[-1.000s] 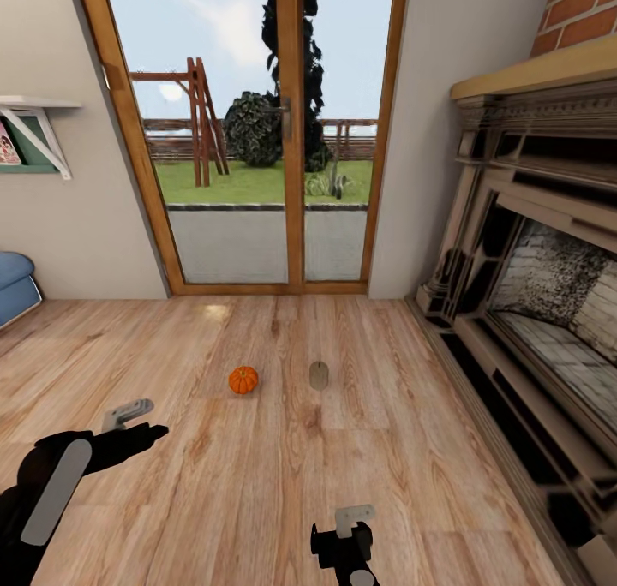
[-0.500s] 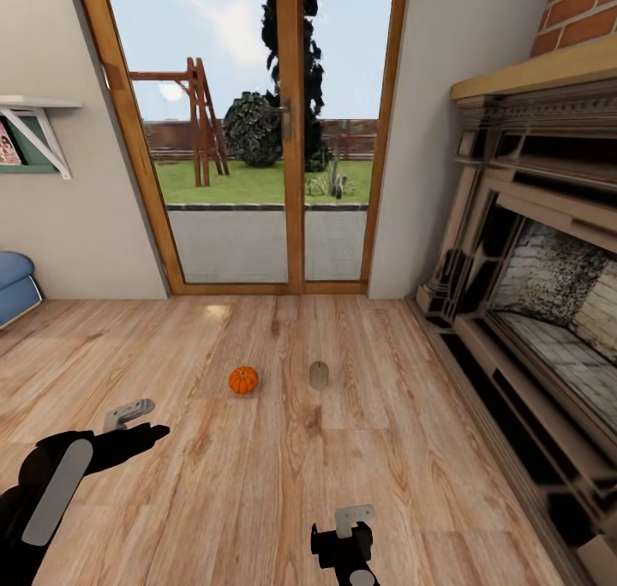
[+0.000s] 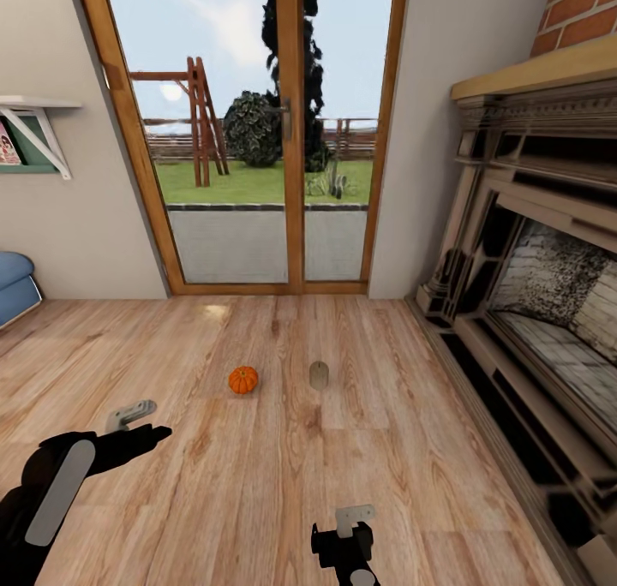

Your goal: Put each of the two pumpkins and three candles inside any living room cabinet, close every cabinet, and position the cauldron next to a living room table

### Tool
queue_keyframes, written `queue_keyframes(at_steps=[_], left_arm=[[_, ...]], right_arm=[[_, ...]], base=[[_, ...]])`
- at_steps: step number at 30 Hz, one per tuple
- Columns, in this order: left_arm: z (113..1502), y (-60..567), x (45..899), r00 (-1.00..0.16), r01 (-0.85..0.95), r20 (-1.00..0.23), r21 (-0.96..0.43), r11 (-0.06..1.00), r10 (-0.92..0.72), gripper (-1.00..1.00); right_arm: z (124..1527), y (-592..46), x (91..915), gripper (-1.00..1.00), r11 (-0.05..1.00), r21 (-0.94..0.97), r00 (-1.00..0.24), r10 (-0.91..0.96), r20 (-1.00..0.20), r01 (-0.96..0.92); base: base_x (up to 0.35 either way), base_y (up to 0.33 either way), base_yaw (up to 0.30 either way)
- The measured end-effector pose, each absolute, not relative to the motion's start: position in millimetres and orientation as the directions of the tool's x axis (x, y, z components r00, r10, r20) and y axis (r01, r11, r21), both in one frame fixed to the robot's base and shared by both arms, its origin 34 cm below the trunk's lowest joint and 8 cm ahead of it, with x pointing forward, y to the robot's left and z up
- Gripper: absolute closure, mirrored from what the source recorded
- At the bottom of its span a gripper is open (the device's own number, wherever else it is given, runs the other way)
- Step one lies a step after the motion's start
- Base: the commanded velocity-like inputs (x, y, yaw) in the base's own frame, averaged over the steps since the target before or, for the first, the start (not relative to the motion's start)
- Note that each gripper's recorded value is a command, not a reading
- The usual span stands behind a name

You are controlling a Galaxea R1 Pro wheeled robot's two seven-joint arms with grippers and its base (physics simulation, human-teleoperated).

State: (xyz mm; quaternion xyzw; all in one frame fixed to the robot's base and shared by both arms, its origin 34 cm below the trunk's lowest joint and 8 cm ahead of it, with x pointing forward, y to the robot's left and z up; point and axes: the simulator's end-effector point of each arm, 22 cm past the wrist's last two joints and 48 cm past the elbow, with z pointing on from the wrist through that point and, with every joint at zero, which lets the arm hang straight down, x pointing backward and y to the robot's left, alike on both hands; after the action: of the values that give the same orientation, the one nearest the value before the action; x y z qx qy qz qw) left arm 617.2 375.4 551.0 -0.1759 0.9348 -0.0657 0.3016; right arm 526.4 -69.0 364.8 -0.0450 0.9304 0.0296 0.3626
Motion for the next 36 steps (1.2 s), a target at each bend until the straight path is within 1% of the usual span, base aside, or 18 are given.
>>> queue_keyframes(at_steps=[10, 14, 17, 20, 36], left_arm=[[551, 372, 618, -0.757, -0.284, -0.541, -0.233, 0.930, -0.366, -1.00], [551, 369, 618, -0.759, -0.278, -0.541, -0.235, 0.931, -0.363, -1.00], [549, 355, 618, -0.775, -0.243, -0.539, -0.227, 0.943, -0.330, -1.00], [548, 342, 618, -0.788, -0.210, -0.540, -0.217, 0.953, -0.297, -1.00], [545, 342, 617, -0.793, -0.209, -0.534, -0.211, 0.955, -0.292, -1.00]], right_arm=[[365, -69, 526, -1.00, 0.994, 0.022, -0.733, -0.062, -0.677, -0.104], [365, -69, 527, -1.00, 0.994, 0.022, -0.733, -0.061, -0.678, -0.103], [365, -70, 527, -1.00, 0.995, 0.023, -0.732, -0.058, -0.678, -0.100], [366, -69, 527, -1.00, 0.995, 0.024, -0.732, -0.058, -0.679, -0.101], [366, -69, 527, -1.00, 0.995, 0.023, -0.732, -0.059, -0.679, -0.102]], base=[[0.000, 0.000, -0.017], [0.000, 0.000, -0.214], [0.000, 0.000, -0.260], [0.000, 0.000, -0.108], [0.000, 0.000, -0.008]])
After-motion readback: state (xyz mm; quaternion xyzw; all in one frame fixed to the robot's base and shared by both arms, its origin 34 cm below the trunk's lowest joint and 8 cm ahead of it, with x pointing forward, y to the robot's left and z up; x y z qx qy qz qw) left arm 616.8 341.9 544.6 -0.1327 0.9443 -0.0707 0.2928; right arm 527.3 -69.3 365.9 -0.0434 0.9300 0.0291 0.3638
